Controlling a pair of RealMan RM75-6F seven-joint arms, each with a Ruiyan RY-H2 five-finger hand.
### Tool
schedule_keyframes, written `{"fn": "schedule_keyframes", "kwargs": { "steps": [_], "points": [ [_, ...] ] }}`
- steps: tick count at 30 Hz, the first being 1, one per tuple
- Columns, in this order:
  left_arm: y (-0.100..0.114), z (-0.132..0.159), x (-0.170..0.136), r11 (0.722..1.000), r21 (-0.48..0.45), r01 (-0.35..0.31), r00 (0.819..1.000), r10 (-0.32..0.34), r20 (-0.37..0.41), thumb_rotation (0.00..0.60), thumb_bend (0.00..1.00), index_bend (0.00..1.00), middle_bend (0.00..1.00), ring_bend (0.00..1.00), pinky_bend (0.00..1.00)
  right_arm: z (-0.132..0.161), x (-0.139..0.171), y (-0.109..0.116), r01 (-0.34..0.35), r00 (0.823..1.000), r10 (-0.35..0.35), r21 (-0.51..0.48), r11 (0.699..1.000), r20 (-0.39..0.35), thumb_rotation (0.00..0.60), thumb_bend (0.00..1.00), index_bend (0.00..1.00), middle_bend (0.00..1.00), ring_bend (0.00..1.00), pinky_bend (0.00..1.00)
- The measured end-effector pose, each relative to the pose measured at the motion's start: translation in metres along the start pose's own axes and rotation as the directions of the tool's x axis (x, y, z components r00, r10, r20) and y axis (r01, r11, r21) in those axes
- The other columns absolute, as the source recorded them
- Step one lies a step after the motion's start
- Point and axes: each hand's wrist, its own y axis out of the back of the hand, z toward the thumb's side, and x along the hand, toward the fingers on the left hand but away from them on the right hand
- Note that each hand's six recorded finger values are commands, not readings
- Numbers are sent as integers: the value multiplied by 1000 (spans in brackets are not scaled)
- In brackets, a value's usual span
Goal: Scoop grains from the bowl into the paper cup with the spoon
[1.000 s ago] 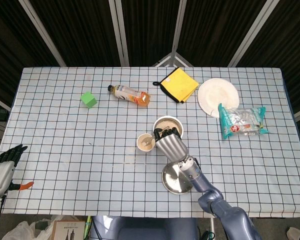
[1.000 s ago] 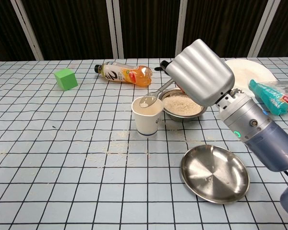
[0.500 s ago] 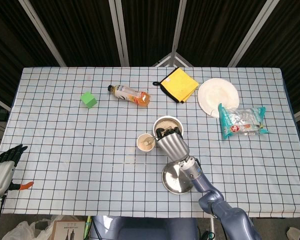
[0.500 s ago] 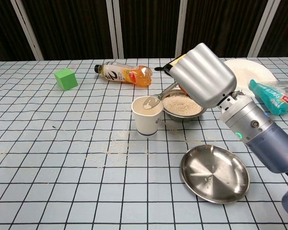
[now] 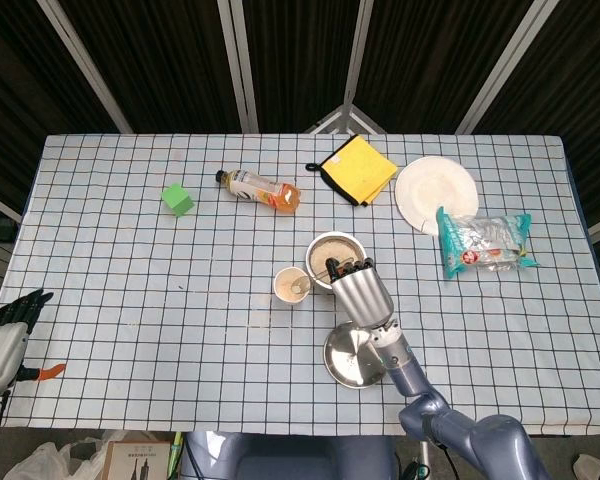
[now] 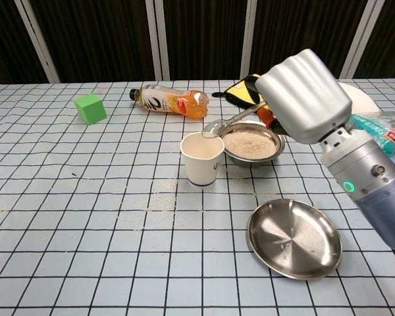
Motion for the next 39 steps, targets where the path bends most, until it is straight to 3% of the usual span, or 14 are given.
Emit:
{"fn": "schedule_keyframes", "kwargs": {
  "steps": [8, 16, 25, 34, 39],
  "points": [
    [-1, 1, -1, 1000, 17, -6, 1000, 6, 2, 600, 0, 0, 0, 0, 0, -42, 29, 17, -59, 996, 61, -33, 998, 66, 600, 498, 631, 945, 987, 1000],
    [-2, 1, -1, 999, 31, -17, 1000, 17, -1, 600, 0, 0, 0, 0, 0, -82, 82, 15, -199, 977, 196, 34, 979, 77, 600, 498, 631, 945, 987, 1000],
    [-3, 2, -2, 999, 45, -28, 1000, 28, 0, 600, 0, 0, 0, 0, 0, -65, 127, 0, -340, 940, 340, 16, 940, 32, 600, 498, 631, 945, 987, 1000],
    [-3, 1, -2, 999, 46, -27, 1000, 27, -2, 600, 0, 0, 0, 0, 0, -45, 146, -13, -442, 894, 445, -50, 895, 50, 600, 498, 628, 945, 986, 1000],
    [-3, 1, -2, 999, 45, -28, 1000, 28, -2, 600, 0, 0, 0, 0, 0, -37, 153, -20, -493, 866, 497, -68, 867, 63, 600, 497, 558, 945, 977, 1000]
  ]
}}
